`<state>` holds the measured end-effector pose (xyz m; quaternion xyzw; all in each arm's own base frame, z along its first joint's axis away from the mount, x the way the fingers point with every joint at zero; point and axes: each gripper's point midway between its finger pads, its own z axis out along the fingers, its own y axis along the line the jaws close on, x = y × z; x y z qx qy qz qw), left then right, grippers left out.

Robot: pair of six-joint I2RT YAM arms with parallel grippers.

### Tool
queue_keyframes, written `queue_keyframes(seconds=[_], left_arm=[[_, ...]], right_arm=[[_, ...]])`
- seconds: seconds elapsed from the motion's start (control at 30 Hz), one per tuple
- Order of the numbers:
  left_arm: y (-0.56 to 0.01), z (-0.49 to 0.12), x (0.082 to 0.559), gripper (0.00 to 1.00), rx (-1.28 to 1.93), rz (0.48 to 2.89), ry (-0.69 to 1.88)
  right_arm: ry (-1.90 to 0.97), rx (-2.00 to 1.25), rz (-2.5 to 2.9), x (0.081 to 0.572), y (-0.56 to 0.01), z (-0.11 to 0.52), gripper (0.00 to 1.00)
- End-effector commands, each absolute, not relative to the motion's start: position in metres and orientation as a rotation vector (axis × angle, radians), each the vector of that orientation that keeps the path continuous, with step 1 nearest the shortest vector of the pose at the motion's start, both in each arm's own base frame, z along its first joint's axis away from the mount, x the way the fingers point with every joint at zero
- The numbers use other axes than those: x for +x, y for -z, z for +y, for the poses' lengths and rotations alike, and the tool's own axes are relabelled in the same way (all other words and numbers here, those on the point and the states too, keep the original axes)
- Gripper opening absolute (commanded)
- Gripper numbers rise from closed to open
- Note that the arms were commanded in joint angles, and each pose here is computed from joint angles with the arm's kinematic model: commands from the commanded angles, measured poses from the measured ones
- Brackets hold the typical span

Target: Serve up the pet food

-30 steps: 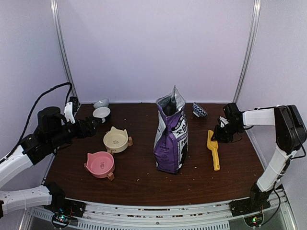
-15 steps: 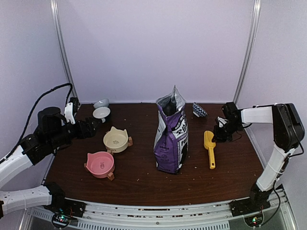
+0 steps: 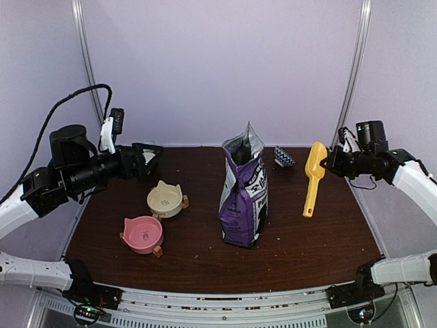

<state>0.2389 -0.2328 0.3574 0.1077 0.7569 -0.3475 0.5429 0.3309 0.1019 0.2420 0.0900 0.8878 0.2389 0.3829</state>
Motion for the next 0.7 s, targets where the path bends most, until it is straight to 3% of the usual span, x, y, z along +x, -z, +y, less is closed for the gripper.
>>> queue_keyframes(seconds=[0.0, 0.27, 0.43, 0.67], left_arm=[[-0.411, -0.282, 0.228, 0.93, 0.319, 1.696, 0.939], [-0.441, -0.397, 0.178, 0.93, 0.637, 1.6, 1.233], [-0.44, -0.426, 0.158, 0.97, 0.761, 1.573, 1.28], [-0.404, -0.439, 0.175, 0.98, 0.767, 1.735, 1.155]], right_arm=[[-0.687, 0.345, 2.018, 0.305, -0.328, 0.107, 0.0], [-0.913, 0.339, 1.724, 0.28, -0.428, 0.163, 0.0], [-0.935, 0.329, 1.659, 0.28, -0.458, 0.198, 0.0], [-0.982, 0.28, 1.642, 0.281, -0.475, 0.245, 0.0]])
